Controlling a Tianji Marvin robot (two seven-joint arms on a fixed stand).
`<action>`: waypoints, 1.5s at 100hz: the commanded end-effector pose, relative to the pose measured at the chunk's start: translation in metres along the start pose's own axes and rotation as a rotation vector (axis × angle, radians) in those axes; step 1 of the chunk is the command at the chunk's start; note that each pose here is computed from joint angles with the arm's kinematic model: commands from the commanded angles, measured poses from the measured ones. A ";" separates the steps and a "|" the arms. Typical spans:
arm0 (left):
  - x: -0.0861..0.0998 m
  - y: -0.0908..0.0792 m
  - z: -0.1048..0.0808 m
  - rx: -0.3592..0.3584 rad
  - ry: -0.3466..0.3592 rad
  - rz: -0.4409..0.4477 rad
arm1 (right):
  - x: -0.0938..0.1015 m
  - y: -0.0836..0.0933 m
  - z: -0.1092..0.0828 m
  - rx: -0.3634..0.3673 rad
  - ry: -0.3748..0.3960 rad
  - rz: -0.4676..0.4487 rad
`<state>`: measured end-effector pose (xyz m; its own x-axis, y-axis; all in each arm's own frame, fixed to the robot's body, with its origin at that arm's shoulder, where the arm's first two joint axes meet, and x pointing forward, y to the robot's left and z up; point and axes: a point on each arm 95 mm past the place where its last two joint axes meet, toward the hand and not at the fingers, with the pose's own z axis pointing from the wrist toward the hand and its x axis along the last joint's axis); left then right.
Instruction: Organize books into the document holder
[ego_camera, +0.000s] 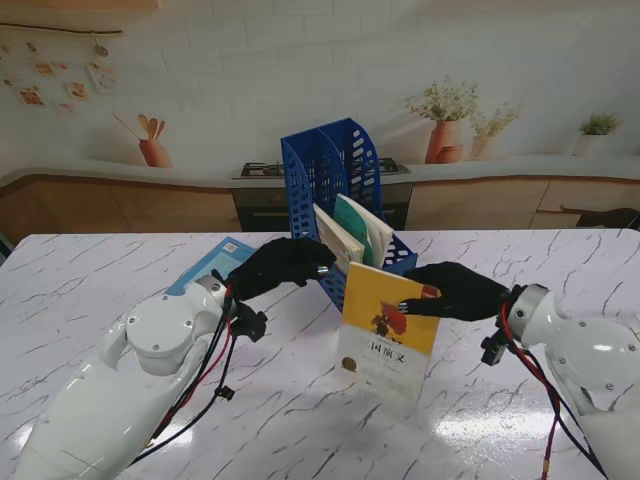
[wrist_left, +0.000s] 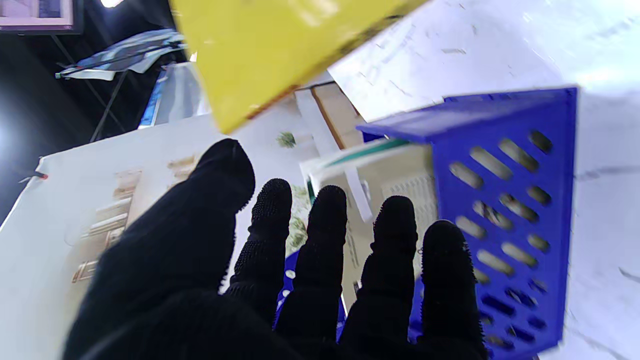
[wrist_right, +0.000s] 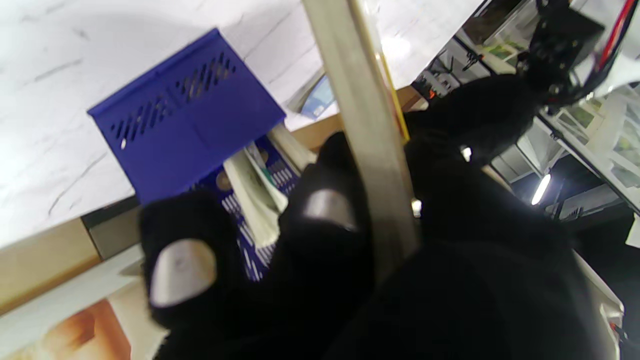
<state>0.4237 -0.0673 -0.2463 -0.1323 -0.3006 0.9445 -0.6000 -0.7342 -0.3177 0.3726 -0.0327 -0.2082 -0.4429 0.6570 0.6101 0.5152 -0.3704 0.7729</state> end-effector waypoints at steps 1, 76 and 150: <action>-0.004 -0.003 -0.006 0.007 -0.002 0.006 | 0.009 0.009 -0.002 -0.044 0.014 0.002; -0.059 -0.025 -0.025 0.064 -0.221 0.038 | 0.020 0.091 -0.030 -0.340 -0.181 -0.098; -0.070 -0.027 -0.027 0.057 -0.272 0.020 | -0.006 0.133 -0.019 -0.436 -0.339 -0.134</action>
<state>0.4290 -0.0074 -0.2994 0.0865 -0.4682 0.8794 -0.5383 -0.7647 -0.3542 0.4241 -0.0979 -0.1022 -0.1964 0.8664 0.4590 0.0864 -0.4510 0.8883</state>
